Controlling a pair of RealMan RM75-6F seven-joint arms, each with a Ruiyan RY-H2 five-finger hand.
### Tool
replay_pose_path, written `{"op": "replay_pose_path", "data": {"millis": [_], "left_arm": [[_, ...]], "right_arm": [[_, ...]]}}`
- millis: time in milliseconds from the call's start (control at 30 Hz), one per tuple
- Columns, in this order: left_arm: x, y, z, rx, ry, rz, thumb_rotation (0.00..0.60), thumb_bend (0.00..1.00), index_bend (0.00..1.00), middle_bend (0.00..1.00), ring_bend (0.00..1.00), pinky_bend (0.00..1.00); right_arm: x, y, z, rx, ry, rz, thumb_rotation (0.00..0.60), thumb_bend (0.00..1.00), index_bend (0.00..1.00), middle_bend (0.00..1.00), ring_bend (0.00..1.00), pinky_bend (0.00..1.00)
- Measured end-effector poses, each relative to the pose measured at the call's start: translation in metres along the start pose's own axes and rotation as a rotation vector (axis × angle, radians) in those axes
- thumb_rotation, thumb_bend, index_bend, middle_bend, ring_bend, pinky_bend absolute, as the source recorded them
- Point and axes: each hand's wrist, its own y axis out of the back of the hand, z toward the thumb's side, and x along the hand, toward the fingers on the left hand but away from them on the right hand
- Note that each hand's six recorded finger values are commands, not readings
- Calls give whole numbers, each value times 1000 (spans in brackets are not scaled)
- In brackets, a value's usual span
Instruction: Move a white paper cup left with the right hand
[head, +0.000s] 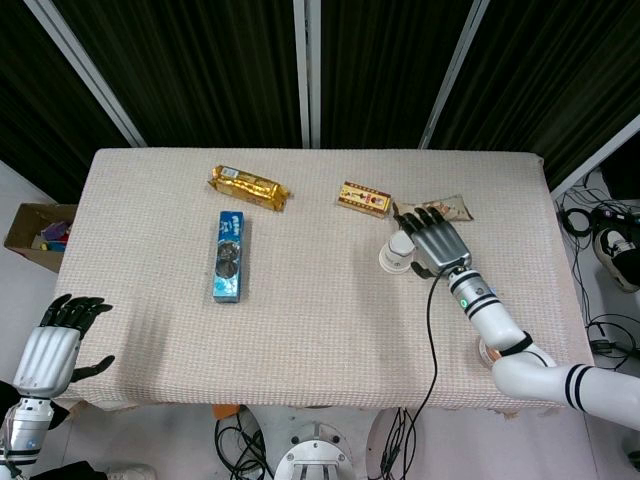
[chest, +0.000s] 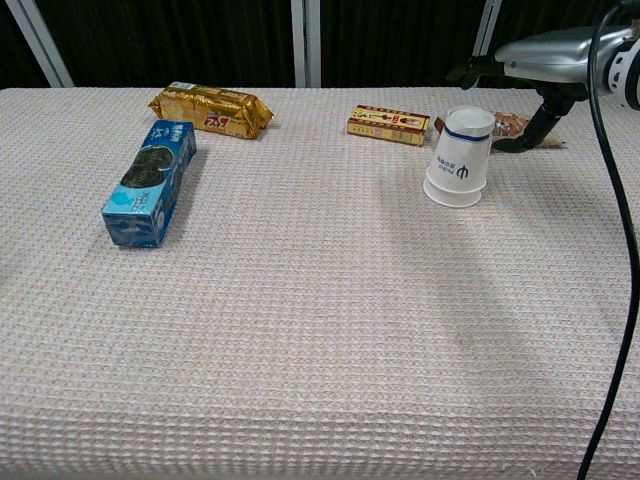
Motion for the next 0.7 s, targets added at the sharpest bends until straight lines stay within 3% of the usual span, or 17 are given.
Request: {"op": "replay_pose_path", "data": {"millis": [700], "left_arm": [[-4,-1,-4,4,20,-9,600,0,265,212,163,135]], "right_arm": [[-12,3,6,15,-9,38,600,351,201,203,25,104]]}}
